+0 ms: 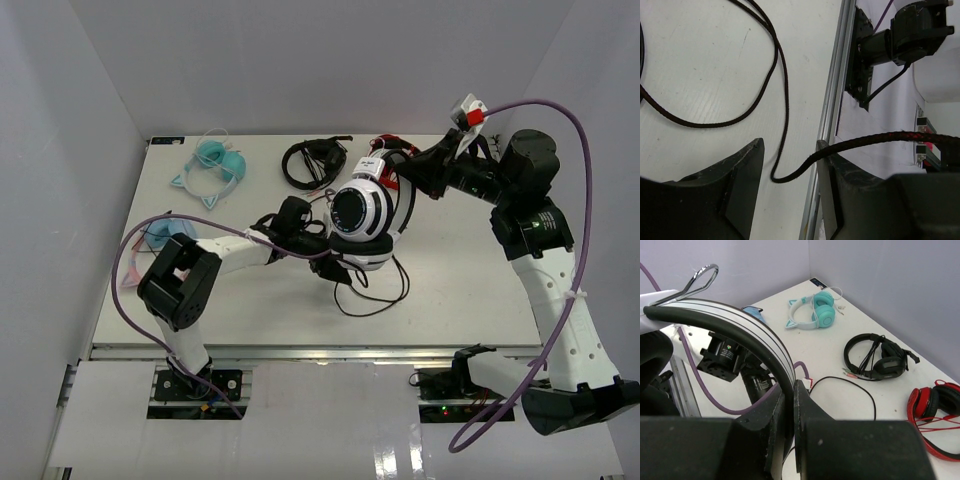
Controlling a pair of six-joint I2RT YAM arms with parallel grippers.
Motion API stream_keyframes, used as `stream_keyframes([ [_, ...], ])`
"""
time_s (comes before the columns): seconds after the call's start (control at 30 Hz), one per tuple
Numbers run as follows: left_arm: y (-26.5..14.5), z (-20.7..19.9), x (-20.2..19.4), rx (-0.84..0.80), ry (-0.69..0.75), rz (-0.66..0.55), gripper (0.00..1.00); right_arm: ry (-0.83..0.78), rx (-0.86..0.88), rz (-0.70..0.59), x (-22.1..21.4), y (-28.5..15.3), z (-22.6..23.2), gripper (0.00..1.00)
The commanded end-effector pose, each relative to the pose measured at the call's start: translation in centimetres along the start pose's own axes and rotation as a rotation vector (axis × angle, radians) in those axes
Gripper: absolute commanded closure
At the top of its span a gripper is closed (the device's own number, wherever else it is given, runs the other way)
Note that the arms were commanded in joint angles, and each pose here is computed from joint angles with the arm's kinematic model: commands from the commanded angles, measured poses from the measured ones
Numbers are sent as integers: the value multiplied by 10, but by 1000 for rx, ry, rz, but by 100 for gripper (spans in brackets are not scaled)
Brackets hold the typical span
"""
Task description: Wrap the headphones
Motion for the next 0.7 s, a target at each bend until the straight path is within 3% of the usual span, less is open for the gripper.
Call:
stream_keyframes([
  [0.0, 3, -16, 9, -51, 150, -74, 42, 25, -23, -85, 27, -4, -1, 92],
  [0.4, 41, -18, -6, -77, 171, -68, 37, 114, -145, -93, 33, -10, -18, 92],
  [0.67, 43, -11, -26, -63, 169, -52, 34, 131, -171, -107, 42, -13, -28, 92],
])
Point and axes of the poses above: each gripper's point midway between its finger pads, its own y axis out along the fingers, its own z axis along the line the jaws close on, x = y × z, the point moved 10 cm from there along -y, back along the fingers, and after that the axes turned 9 degrees about -y, right-handed, at the moved point
